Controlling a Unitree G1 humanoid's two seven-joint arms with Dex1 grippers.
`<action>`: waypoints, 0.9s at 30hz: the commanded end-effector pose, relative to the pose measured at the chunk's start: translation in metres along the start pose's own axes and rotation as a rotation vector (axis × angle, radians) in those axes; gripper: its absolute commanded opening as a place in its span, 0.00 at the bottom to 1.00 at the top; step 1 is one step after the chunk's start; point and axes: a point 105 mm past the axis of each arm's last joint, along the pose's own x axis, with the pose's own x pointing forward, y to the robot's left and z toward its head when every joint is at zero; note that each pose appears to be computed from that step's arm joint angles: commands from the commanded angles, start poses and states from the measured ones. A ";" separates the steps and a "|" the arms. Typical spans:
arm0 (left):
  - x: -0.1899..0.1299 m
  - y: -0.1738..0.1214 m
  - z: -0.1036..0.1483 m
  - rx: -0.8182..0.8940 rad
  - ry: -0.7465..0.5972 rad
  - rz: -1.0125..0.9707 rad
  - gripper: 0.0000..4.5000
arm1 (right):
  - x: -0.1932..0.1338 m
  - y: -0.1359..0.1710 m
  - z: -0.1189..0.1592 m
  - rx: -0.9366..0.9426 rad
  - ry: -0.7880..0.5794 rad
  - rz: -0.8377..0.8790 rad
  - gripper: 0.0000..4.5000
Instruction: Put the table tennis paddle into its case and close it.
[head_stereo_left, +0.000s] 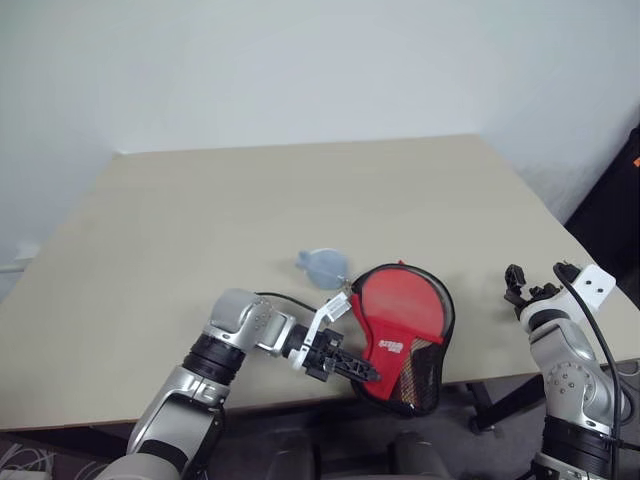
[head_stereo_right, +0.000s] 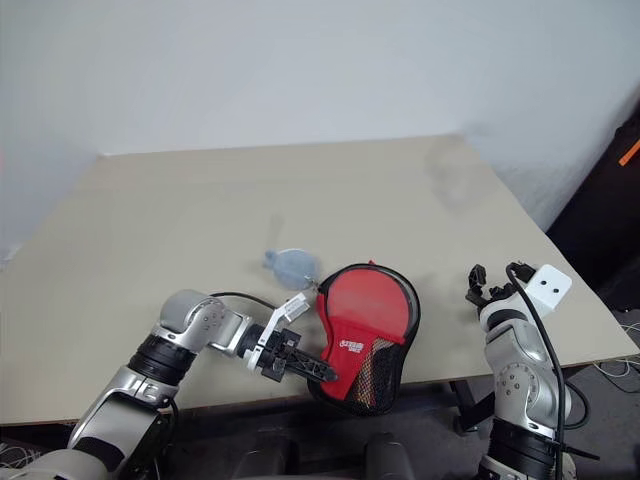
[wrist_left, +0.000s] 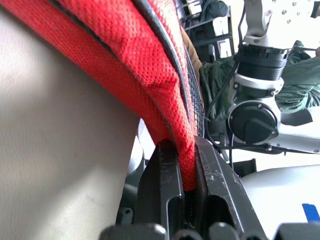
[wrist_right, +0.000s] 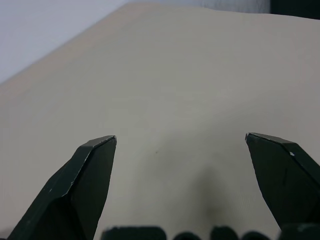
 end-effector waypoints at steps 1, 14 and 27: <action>-0.010 -0.010 0.018 0.123 -0.051 0.015 0.17 | 0.000 0.008 0.018 -0.013 -0.056 0.025 1.00; -0.034 0.000 0.007 0.188 0.025 0.097 0.99 | 0.000 0.007 0.019 -0.012 -0.059 0.029 1.00; -0.061 -0.025 0.068 0.828 -0.092 0.212 0.99 | -0.005 0.044 0.016 -0.112 -0.045 0.229 1.00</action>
